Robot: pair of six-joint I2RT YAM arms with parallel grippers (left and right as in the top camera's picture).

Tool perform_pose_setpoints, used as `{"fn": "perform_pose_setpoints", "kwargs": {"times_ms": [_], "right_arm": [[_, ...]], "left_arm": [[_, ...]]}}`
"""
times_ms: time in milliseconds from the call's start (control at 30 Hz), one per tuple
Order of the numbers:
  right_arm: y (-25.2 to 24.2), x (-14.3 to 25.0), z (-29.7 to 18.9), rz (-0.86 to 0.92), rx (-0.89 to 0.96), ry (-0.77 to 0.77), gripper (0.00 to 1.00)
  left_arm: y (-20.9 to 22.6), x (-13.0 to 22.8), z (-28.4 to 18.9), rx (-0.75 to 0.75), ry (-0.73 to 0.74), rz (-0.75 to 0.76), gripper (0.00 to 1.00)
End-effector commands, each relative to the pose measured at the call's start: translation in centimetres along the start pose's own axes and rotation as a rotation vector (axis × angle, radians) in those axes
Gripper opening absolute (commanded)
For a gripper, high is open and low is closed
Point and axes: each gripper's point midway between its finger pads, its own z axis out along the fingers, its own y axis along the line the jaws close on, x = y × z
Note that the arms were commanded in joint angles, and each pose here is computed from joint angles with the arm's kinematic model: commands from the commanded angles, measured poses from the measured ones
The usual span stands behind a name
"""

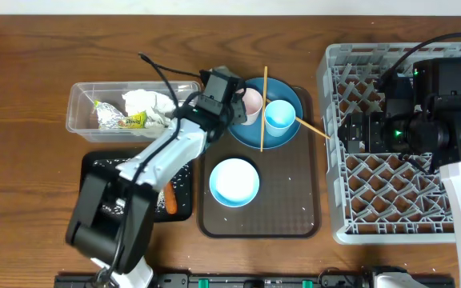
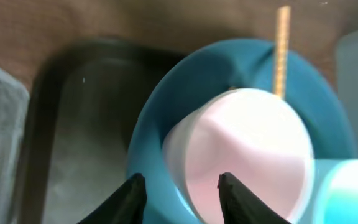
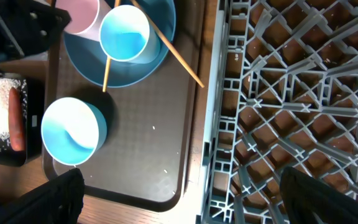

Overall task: Sort waste into correct bins and load items into the dishwasher rack
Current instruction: 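Grasp and lift the pink cup with the left gripper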

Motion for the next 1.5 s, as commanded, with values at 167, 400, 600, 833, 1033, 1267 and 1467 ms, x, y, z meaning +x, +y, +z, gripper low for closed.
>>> {"fn": "perform_pose_setpoints", "kwargs": {"times_ms": [167,400,600,833,1033,1267,1467], "right_arm": [[-0.5,-0.2,-0.4,-0.017,0.029,-0.011,0.99],[-0.5,-0.2,-0.4,-0.017,0.029,-0.011,0.99],[-0.5,-1.0,-0.4,-0.024,0.028,-0.040,0.99],[1.6,-1.4,-0.5,-0.110,-0.089,-0.061,0.99],[8.2,-1.4,-2.5,-0.366,-0.481,-0.138,0.99],[12.5,1.0,-5.8,-0.712,-0.796,-0.260,0.99],[14.0,2.6,-7.9,-0.887,-0.934,-0.363,0.99]], "left_arm": [[-0.4,-0.8,0.1,0.002,-0.032,-0.001,0.20],[-0.4,-1.0,-0.1,0.003,-0.036,-0.002,0.06],[-0.8,-3.2,-2.7,0.032,-0.100,-0.019,0.06],[-1.3,-7.0,-12.5,0.101,-0.239,-0.051,0.06],[-2.9,-4.1,-20.2,0.277,-0.151,-0.043,0.06],[-7.2,-1.3,-27.1,0.757,0.120,-0.110,0.06],[-8.8,-2.1,-29.9,1.059,0.328,-0.144,0.06]]}}
